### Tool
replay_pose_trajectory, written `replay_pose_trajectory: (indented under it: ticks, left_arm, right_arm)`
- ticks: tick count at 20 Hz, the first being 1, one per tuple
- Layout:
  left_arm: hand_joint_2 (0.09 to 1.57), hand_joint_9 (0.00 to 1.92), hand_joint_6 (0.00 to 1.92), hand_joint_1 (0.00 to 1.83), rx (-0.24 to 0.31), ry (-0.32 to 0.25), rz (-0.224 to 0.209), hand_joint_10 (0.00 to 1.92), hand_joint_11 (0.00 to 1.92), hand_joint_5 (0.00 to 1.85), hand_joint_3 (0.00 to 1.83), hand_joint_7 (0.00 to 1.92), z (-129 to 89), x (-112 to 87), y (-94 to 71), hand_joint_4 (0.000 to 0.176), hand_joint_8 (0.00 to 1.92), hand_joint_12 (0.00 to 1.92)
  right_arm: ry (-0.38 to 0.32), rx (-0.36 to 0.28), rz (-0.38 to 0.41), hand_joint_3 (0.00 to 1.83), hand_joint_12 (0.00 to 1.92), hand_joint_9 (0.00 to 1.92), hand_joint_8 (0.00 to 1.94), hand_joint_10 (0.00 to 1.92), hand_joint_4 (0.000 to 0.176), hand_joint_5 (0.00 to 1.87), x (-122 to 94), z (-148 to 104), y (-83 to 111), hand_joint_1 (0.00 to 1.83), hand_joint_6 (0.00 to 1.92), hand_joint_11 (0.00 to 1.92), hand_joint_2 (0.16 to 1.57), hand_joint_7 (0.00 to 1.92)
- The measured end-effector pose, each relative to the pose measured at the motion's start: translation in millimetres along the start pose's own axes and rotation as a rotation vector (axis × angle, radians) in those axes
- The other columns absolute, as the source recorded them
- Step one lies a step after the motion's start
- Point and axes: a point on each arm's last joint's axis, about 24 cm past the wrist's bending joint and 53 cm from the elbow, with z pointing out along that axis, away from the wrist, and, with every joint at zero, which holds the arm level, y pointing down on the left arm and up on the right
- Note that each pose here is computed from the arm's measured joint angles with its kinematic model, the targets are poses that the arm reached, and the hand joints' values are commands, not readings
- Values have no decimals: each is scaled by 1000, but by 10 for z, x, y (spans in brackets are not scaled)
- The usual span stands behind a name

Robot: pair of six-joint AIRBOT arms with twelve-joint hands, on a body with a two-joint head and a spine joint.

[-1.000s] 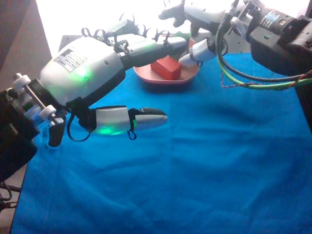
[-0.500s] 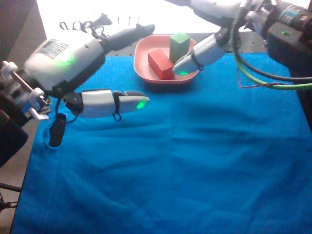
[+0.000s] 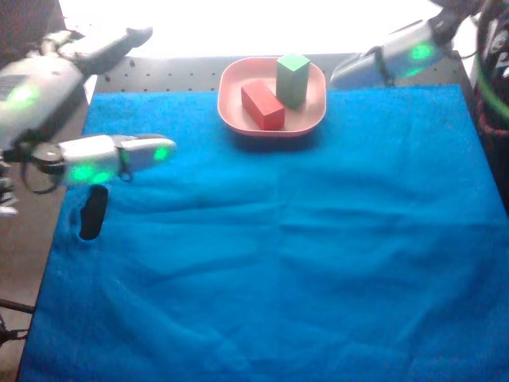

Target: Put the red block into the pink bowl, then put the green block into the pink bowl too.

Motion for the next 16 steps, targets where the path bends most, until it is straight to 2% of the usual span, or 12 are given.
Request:
replay_pose_trajectory:
  ticks: [1,2,3,8,9,10,11,12,13,14,15,16]
  left_arm:
    - [908,194,0,602,-21,-20,6,0,0,86,0,173,-72,-83,71,79,0,768]
    - [888,184,0,603,-44,-42,10,0,0,70,0,166,-134,-172,139,75,0,743]
    - [882,182,1,598,-48,-53,12,1,0,67,0,164,-150,-211,150,84,0,739]
    - [888,181,0,586,-57,-136,39,4,0,38,0,144,-366,-486,159,69,1,634]
    - [882,177,0,595,-67,-151,45,2,0,32,0,138,-417,-543,180,85,1,654]
    - [868,177,3,610,-76,-168,56,1,0,39,0,140,-466,-615,207,93,2,663]
    - [863,179,3,618,-89,-192,63,2,0,47,0,146,-516,-702,235,81,2,695]
    - [863,178,2,614,-94,-207,73,1,0,36,0,144,-544,-759,256,75,1,731]
    - [872,163,0,586,-99,-213,75,1,0,6,1,126,-558,-779,272,104,1,680]
    - [874,159,0,580,-104,-219,78,1,0,0,1,122,-573,-792,287,110,1,668]
    - [919,109,0,565,-116,-216,74,5,0,0,8,53,-602,-774,305,94,4,501]
    - [921,90,0,542,-113,-214,71,1,0,0,3,34,-618,-762,287,97,1,408]
  right_arm:
    - [-18,-10,-8,5,511,104,4,29,176,0,-111,-77,27,720,0,0,687,58]
    - [-33,-18,-13,0,523,117,9,27,176,0,-223,-179,67,714,0,0,663,78]
    - [-40,-21,-12,0,527,123,10,27,176,0,-264,-219,88,728,0,0,643,83]
    - [-62,-39,-53,0,518,112,4,1,175,0,-444,-442,219,769,0,0,622,103]
    - [-64,-36,-69,4,510,110,2,0,165,0,-473,-487,233,761,0,0,632,101]
    - [-67,-34,-77,8,538,99,1,1,135,0,-506,-536,251,729,0,0,656,92]
    - [-70,-33,-94,8,599,94,3,0,129,0,-540,-588,271,710,0,0,673,81]
    - [-80,-33,-93,8,616,90,0,0,134,0,-576,-641,275,693,0,0,678,71]
    - [-94,-32,-85,5,696,90,0,0,128,0,-608,-690,263,694,0,0,679,68]
    - [-108,-25,-76,5,713,91,1,1,127,0,-637,-773,229,694,0,0,680,67]
    - [-111,-10,-77,15,715,101,11,5,110,0,-661,-858,185,714,0,0,706,93]
    - [-119,0,-81,15,714,97,7,3,103,0,-698,-923,167,705,0,0,707,89]
